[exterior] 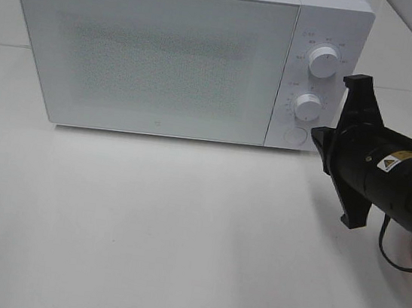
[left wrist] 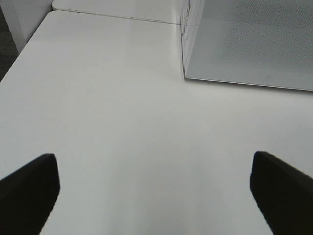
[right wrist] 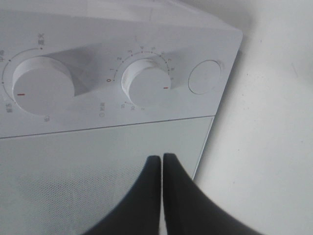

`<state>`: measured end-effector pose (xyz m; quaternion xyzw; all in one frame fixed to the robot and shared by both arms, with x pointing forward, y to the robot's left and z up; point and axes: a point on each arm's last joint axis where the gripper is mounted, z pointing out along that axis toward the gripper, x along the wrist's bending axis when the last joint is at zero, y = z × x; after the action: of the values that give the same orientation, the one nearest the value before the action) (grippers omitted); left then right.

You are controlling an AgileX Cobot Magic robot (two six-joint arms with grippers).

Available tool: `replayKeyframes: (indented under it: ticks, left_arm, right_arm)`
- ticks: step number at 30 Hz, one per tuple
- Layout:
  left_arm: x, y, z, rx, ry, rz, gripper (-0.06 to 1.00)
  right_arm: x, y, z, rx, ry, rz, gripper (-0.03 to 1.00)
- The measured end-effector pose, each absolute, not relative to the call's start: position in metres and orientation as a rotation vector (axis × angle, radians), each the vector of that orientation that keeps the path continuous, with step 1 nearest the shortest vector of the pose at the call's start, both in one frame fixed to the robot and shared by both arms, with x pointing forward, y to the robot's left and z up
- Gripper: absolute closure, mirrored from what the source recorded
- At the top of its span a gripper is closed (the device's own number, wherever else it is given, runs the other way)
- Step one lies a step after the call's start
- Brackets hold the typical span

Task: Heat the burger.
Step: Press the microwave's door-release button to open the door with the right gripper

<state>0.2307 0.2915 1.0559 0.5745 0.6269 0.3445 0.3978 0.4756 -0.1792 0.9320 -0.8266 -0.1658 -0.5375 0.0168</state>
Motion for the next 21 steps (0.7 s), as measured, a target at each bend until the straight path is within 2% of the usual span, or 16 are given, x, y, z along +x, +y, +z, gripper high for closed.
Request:
replayKeyframes:
  ticks: [15, 21]
  left_arm:
    - [0.231, 0.291, 1.056, 1.455, 1.587, 0.872, -0.03]
    - [0.231, 0.291, 1.056, 1.455, 1.587, 0.872, -0.03]
  right_arm:
    - [0.476, -0.176, 0.932, -2.537, -0.525, -1.664, 0.97]
    - [0.480, -0.175, 0.917, -2.563, -0.510, -1.654, 0.97]
